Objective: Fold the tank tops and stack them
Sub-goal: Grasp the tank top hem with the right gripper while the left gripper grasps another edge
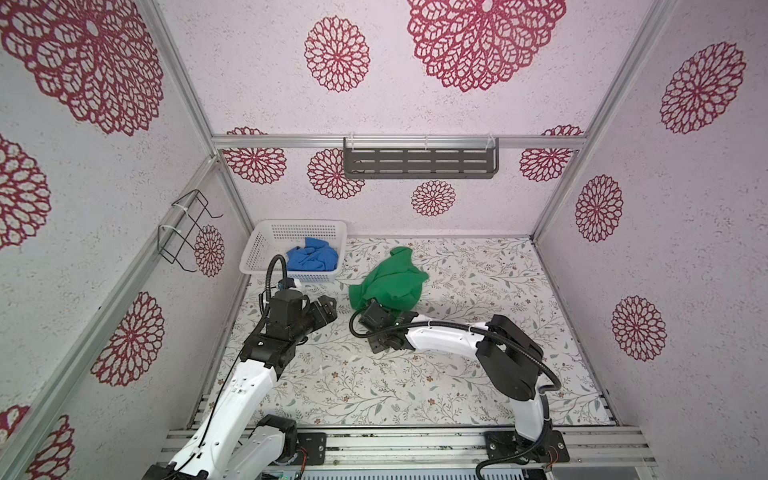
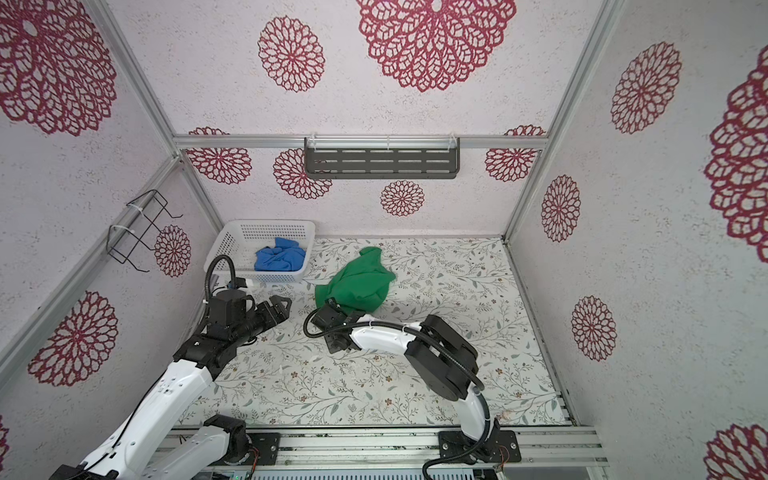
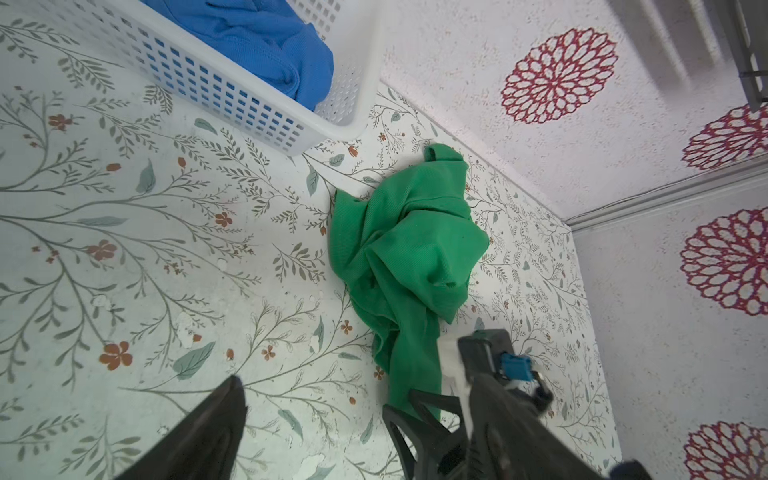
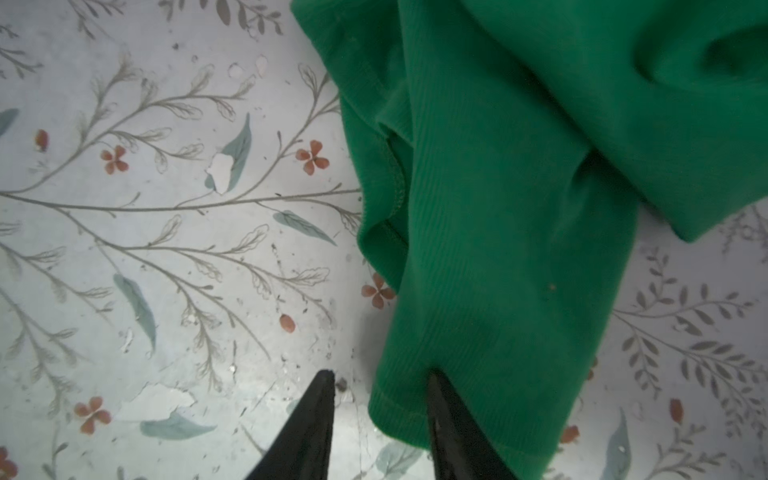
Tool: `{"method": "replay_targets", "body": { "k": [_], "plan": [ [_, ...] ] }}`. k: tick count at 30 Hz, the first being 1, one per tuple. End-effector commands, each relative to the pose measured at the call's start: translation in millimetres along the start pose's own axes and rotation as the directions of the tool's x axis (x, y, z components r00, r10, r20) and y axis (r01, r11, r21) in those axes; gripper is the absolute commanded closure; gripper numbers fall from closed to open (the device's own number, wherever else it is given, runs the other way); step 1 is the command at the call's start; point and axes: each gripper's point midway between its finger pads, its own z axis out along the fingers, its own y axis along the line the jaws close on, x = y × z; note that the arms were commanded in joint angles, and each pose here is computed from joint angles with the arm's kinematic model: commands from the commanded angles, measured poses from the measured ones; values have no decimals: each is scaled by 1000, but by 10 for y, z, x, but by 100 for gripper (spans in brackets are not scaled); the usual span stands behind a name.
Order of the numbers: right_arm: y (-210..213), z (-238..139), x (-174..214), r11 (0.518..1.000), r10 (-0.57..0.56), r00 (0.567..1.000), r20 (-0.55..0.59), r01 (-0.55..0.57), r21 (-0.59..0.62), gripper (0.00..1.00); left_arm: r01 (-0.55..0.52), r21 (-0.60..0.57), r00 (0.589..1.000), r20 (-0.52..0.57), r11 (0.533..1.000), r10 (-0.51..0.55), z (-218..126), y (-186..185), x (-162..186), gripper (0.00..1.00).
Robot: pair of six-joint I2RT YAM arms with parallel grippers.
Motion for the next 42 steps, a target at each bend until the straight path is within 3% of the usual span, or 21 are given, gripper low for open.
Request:
{"method": "replay_targets", "body": {
  "k": [1,6,14,22,28,31,35,38,42],
  "plan": [
    [-76,29,85,999,18,999,-36,-17,35,67,26,-41,1000,9,999,-25,62,111,-10,12],
    [-180,-47,144,997,61,997,-41,-59,53,99,34,-42,999,-26,999,-36,188,111,42,12],
    [-712,-605,135,970,233,972,-16,-234,-73,100,81,7,991,-103,997,-80,509,1,243,15],
    [-1654,-849,387,862,495,869,17,-488,-136,100,43,7,983,-182,999,-41,899,-164,508,18],
    [-1802,-780,594,837,535,845,-5,-530,-134,100,-23,-5,977,-212,1000,22,1130,-260,530,27],
    [-1801,-726,675,828,547,837,-18,-544,-138,100,-64,-11,977,-202,998,61,1235,-280,475,38],
    [-1794,-725,697,824,551,835,-17,-547,-145,100,-185,-38,952,-255,982,170,1423,-233,537,45],
    [-1800,-749,701,825,549,835,-13,-545,-147,100,-285,-40,929,-258,958,265,1564,-210,491,45],
    [-1815,-798,715,830,544,839,-7,-539,-143,100,-314,18,915,-262,949,308,1751,-323,392,40]
  ]
}}
